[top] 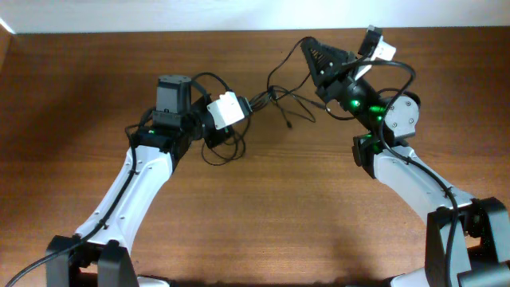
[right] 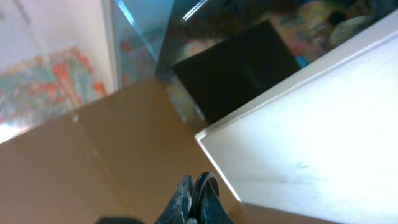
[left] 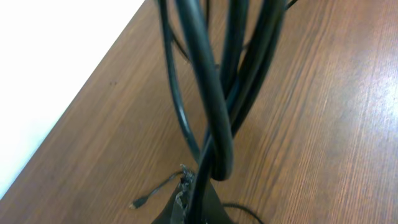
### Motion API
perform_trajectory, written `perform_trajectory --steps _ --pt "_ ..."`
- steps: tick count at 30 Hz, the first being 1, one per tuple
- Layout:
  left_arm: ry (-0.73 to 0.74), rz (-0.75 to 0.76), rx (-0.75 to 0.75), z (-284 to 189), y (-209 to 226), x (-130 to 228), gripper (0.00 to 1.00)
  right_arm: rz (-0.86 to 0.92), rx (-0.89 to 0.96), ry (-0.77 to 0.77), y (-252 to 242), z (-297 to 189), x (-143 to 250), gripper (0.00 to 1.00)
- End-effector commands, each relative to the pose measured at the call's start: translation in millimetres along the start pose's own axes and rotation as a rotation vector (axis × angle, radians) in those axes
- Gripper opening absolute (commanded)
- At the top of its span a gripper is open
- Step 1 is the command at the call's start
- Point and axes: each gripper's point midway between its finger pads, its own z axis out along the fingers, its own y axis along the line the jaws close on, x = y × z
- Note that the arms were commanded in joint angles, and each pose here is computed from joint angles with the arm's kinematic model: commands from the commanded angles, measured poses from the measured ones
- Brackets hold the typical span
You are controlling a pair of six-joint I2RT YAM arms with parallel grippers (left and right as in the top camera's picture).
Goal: Untangle cables
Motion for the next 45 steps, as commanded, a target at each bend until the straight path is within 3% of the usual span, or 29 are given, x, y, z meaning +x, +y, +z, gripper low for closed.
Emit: perform_trajectory --steps 1,3,7,9,10,11,12,18,23,27,32,38,45 --pt "-0.099 0.015 0.099 0 -17 -14 0.0 0.03 0.081 -0.177 -9 -2 -37 0.04" --pt "-0.119 0.015 0.116 0 -20 -18 0.0 0.07 0.118 -0.186 -18 -3 -37 0.04" --pt "-0.019 0.026 0.015 2 -1 -2 0.04 0.133 0.159 -0.14 -29 -2 -24 0.04" --pt "-0.035 0.039 0.004 2 2 -6 0.16 0.142 0.136 -0.095 -24 1 -13 0.04" --pt "-0.049 0.052 0.001 3 2 -10 0.16 0.148 0.105 -0.055 -16 5 -4 0.04" --pt "-0.061 0.069 -0.002 5 1 -16 0.02 0.141 0.079 -0.019 -9 7 5 0.04" --pt "-0.077 0.088 -0.004 7 0 -22 0.0 0.121 0.049 0.02 0 11 15 0.04" --pt "-0.132 0.174 0.0 20 -16 -53 0.0 0.142 -0.035 0.106 29 21 46 0.04" --pt "-0.005 0.128 -0.013 22 -16 -27 0.0 0.015 -0.131 -0.036 47 13 3 0.04" --pt "0.085 0.075 0.039 21 -30 -5 0.0 -0.01 -0.073 -0.068 25 3 -17 0.04" --pt "0.188 0.066 -0.009 18 -23 14 0.0 0.007 0.016 -0.061 -2 -4 -24 0.04" --pt "0.052 0.141 -0.118 21 4 -22 0.0 0.082 -0.035 -0.087 11 -4 -30 0.04" --pt "-0.092 0.236 -0.109 31 -10 -68 0.0 0.089 -0.102 -0.005 28 2 -9 0.04"
